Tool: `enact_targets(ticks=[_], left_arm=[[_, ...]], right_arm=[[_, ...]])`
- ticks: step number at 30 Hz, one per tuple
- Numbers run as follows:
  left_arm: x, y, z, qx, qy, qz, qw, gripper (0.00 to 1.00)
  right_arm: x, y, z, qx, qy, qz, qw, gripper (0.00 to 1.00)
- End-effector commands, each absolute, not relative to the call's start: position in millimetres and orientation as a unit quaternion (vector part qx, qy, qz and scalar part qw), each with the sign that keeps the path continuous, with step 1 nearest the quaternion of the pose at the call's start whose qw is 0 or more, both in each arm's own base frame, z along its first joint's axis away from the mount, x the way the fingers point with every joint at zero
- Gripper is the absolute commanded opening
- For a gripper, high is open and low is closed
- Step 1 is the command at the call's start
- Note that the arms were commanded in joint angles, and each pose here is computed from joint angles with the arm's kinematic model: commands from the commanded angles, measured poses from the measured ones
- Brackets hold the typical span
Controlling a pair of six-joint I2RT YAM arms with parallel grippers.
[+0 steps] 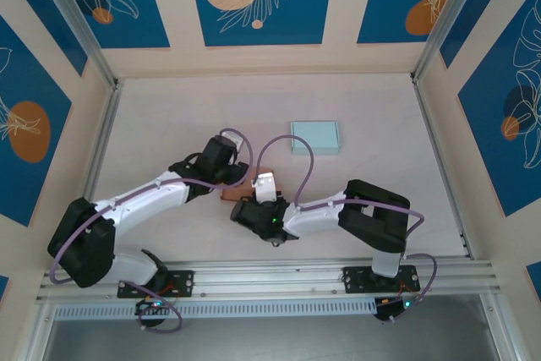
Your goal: Fold the paper box
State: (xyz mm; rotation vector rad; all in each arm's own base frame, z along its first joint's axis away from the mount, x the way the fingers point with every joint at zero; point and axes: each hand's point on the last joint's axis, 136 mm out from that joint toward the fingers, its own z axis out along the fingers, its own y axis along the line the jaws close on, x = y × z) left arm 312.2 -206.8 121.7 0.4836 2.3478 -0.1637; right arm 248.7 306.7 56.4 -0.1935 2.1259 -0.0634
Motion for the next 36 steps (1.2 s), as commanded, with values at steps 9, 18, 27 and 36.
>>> enact_targets(ticks=[9,18,27,36], left_arm=[[314.8,-206.9,87.4,0.185,0.924,-0.058,0.329,0.58],[318.6,-207.1,72.7,0.175,0.929,-0.052,0.323,0.57],[320.7,-208.8,64.4,0.168,0.931,-0.053,0.319,0.57],[323.1,-201.4,57.3,0.138,0.924,-0.055,0.353,0.57]], right_arm=[[227.3,302.3,72.5,-0.083,0.885,-0.038,0.456,0.65],[216.4,316.3,85.0,-0.093,0.897,0.007,0.432,0.85],[206.3,329.9,103.9,-0.117,0.896,0.046,0.425,0.97],[178.1,327.1,137.4,-0.124,0.9,0.077,0.411,1.0]])
